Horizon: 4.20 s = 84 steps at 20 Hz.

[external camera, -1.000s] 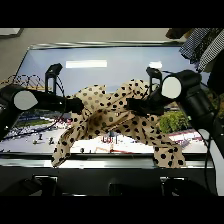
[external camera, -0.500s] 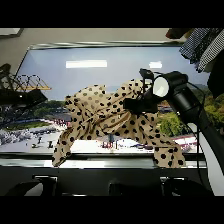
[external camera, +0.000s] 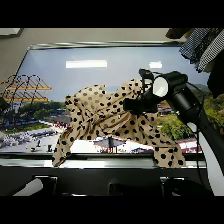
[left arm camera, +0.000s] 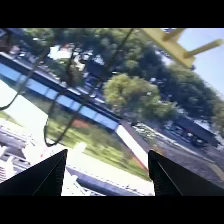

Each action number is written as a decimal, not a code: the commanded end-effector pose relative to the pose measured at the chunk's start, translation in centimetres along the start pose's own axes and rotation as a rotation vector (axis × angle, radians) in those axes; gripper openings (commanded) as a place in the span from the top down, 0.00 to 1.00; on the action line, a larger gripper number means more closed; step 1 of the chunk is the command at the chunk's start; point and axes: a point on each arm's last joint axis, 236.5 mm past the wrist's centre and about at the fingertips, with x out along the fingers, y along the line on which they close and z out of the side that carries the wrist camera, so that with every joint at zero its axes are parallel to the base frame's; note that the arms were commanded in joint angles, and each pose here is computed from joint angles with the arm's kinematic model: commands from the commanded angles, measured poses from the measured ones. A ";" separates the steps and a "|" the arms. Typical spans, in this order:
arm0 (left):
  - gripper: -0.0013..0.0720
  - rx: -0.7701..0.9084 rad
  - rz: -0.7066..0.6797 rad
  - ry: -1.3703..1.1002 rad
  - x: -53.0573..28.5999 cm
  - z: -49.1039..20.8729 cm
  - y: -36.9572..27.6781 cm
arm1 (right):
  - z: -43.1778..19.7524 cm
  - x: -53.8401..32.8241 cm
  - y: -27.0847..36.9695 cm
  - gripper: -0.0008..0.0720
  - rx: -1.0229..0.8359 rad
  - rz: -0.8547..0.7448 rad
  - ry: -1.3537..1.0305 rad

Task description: Fold the clothes and pants, and hang the long-sleeved shirts on hangers.

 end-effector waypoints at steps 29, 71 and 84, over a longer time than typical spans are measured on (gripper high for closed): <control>0.75 0.631 -0.061 0.293 16.2 -5.9 3.8 | 1.3 0.0 -0.3 0.96 -0.022 -0.012 -0.055; 0.96 1.098 -0.534 -0.120 -11.0 -16.0 -20.8 | 3.8 1.1 -4.8 0.96 -0.045 -0.208 -0.121; 0.96 1.404 -0.720 0.004 -16.5 -26.2 -20.9 | 5.4 3.1 -7.8 0.96 0.106 -0.325 -0.169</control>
